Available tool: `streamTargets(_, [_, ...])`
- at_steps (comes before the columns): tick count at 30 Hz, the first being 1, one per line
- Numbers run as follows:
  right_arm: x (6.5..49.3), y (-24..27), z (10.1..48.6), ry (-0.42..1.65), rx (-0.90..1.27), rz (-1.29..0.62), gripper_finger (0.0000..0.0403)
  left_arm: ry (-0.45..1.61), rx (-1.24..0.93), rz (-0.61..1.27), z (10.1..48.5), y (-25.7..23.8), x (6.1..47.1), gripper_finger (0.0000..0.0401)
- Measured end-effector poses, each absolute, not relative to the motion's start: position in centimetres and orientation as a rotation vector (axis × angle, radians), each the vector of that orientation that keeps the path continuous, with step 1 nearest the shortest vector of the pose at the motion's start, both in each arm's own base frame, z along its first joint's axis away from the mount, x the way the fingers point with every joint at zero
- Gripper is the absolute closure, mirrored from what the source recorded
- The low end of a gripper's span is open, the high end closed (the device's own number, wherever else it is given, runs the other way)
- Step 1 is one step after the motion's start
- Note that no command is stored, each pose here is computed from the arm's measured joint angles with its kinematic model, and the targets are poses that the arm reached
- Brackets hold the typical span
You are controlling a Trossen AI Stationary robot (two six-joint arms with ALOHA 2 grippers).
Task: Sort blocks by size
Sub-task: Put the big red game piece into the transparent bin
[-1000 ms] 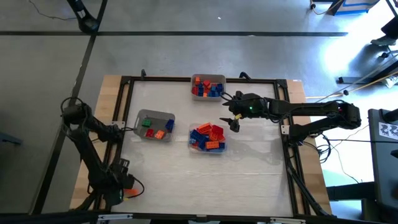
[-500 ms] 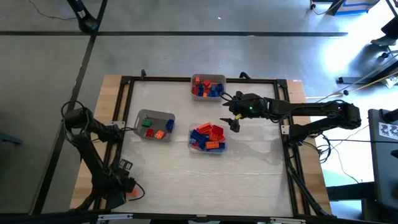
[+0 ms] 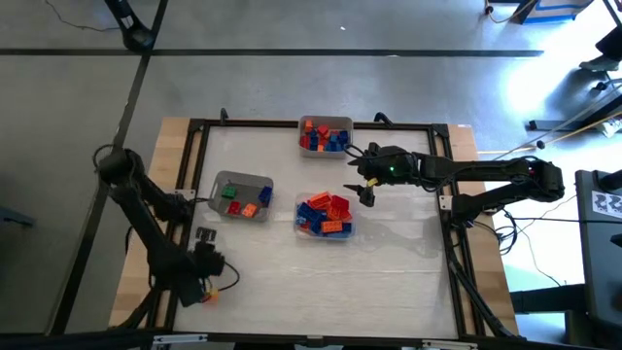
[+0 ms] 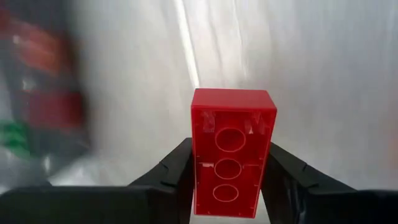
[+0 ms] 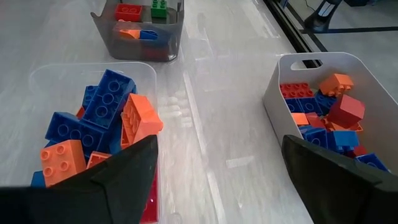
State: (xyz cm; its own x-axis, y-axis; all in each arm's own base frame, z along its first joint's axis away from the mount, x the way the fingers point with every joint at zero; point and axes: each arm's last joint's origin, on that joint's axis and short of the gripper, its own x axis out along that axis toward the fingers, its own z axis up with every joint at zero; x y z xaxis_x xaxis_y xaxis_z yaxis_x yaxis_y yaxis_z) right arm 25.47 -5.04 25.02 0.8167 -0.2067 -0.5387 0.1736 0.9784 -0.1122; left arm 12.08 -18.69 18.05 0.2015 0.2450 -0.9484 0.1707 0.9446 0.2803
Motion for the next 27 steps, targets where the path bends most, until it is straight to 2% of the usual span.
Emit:
streamTargets(12, [25.5, -5.0, 25.0, 0.581, -0.057, -0.203, 0.0062, 0.828, 0.175, 0.294, 24.9, -12.4, 15.5, 0.0271])
streamTargets(18, [25.4, -5.0, 25.0, 0.585, -0.034, -0.209, 0.0062, 0.728, 0.115, 0.318, 26.3, -10.5, 17.5, 0.0269])
streamTargets(27, [25.4, -5.0, 25.0, 0.584, -0.033, -0.210, 0.0062, 0.691, 0.087, 0.273, 27.0, -7.5, 21.3, 0.0267])
